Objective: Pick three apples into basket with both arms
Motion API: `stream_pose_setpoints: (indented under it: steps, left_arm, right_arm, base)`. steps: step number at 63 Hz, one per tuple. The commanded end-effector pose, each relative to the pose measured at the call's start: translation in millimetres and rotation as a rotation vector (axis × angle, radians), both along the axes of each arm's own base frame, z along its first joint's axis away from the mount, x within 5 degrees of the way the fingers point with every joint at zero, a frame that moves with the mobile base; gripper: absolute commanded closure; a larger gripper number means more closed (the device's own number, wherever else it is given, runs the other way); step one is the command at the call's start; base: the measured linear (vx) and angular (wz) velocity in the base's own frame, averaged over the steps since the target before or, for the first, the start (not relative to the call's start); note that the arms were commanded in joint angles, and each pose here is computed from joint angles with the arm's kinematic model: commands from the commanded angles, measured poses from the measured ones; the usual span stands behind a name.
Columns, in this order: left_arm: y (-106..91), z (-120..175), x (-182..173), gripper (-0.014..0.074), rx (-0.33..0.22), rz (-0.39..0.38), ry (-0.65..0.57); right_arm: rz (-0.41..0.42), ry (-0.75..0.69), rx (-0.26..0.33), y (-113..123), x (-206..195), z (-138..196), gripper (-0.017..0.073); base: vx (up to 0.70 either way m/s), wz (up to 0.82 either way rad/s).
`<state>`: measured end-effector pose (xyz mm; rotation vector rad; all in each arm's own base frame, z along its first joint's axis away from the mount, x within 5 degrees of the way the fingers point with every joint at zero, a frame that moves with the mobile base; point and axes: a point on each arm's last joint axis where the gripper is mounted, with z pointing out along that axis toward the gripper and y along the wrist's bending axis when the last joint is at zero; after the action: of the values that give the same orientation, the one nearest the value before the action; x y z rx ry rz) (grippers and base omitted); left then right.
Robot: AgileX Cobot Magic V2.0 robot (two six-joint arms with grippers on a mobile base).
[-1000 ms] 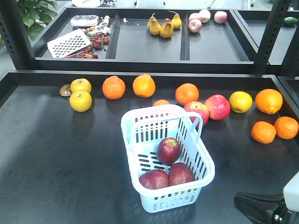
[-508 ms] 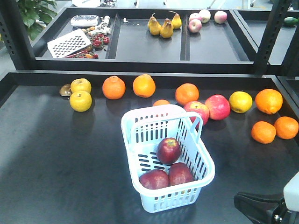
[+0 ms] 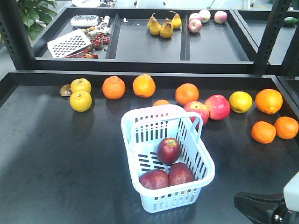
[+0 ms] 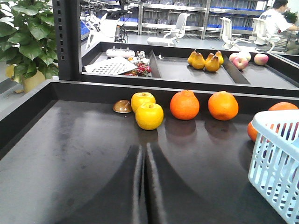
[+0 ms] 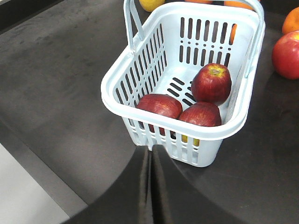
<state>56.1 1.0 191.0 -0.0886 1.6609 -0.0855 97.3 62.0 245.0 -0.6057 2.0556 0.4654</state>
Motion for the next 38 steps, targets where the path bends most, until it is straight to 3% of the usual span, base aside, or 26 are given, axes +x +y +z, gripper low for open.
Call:
stream_pose_setpoints:
  steps: [1, 11, 22, 38]
  left_arm:
    - [-1.1, 3.7, -0.5, 0.0600, 0.002, -0.012, -0.071]
    - [-1.1, 3.7, -0.5, 0.0600, 0.002, -0.012, -0.071]
    - [-1.1, 3.7, -0.5, 0.0600, 0.002, -0.012, -0.071]
    - [-1.1, 3.7, -0.5, 0.0600, 0.002, -0.012, -0.071]
  right_arm:
    - [-0.028, -0.060, 0.029, -0.3, 4.4, 12.7, 0.0564]
    - [-0.036, -0.062, 0.029, -1.4, 3.4, 9.3, 0.0564]
    - [-0.058, -0.051, 0.004, -9.1, -10.7, -20.9, 0.0564]
    - [-0.328, -0.172, 0.199, -31.1, -22.0, -32.0, 0.0564]
  base:
    - [0.00, 0.00]
    - [0.00, 0.00]
    - [0.00, 0.00]
    - [0.00, 0.00]
